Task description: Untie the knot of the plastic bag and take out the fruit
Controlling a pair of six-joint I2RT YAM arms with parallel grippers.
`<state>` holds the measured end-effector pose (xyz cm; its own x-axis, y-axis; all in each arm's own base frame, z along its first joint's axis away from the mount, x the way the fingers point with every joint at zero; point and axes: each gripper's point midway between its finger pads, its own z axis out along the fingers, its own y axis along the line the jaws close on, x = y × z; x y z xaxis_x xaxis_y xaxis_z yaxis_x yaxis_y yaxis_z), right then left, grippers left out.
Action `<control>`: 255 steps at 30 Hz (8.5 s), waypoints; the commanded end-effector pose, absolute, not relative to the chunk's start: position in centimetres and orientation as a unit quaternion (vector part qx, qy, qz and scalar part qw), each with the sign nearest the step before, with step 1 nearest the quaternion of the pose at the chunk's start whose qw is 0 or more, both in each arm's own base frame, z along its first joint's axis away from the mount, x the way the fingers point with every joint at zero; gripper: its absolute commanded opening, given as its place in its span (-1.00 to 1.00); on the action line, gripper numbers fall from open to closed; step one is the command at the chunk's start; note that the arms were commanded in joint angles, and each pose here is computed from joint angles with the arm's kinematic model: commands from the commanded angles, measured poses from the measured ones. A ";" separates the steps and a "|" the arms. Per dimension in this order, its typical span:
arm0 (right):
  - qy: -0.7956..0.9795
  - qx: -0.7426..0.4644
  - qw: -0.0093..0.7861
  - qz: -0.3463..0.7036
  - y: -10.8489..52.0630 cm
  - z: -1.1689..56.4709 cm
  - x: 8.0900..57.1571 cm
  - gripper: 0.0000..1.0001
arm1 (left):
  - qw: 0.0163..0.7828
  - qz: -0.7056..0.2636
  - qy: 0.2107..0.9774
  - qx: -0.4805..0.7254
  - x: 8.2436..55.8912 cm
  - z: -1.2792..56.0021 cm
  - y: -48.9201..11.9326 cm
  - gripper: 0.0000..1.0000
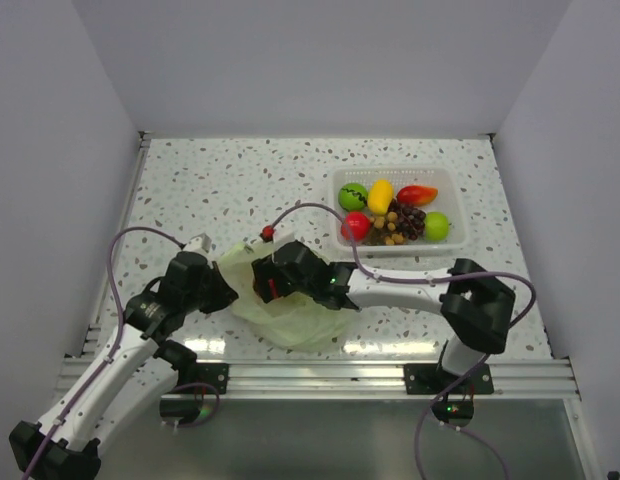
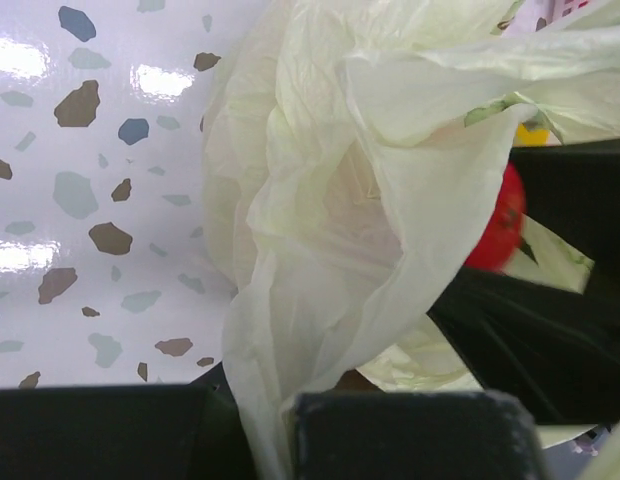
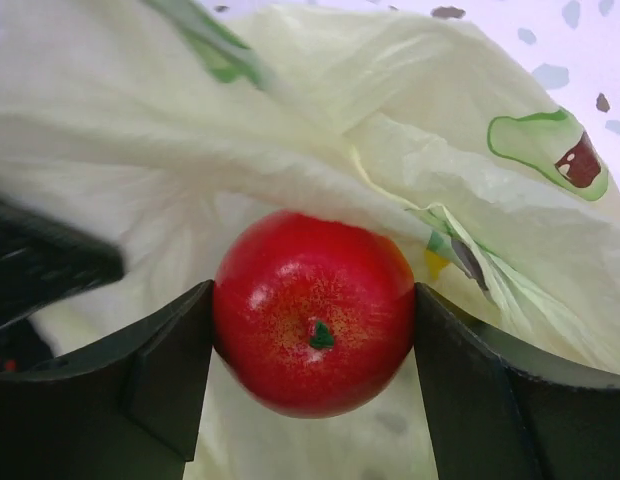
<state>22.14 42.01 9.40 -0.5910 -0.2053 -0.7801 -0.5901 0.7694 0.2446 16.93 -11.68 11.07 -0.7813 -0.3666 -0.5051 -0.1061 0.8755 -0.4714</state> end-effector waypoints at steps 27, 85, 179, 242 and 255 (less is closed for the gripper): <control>0.859 0.073 0.506 0.009 9.2 22.0 43.8 -0.34 | 0.337 -0.212 0.910 -0.112 17.8 12.8 -11.4 -1.00; 0.835 -0.377 0.389 0.099 40.8 10.4 30.4 0.71 | 0.317 -0.251 0.912 -0.074 18.3 14.1 -13.7 -1.00; 0.904 -0.106 0.386 0.152 27.5 18.7 24.4 0.98 | 0.326 -0.219 0.914 -0.098 17.9 12.2 -12.1 -1.00; 0.876 -0.172 0.372 0.255 44.5 16.3 21.0 0.62 | 0.326 -0.222 0.908 -0.139 16.7 12.9 -11.2 -1.00; 0.893 -0.084 0.363 0.251 46.3 9.8 26.0 0.69 | 0.323 -0.222 0.909 -0.141 16.7 12.6 -11.3 -1.00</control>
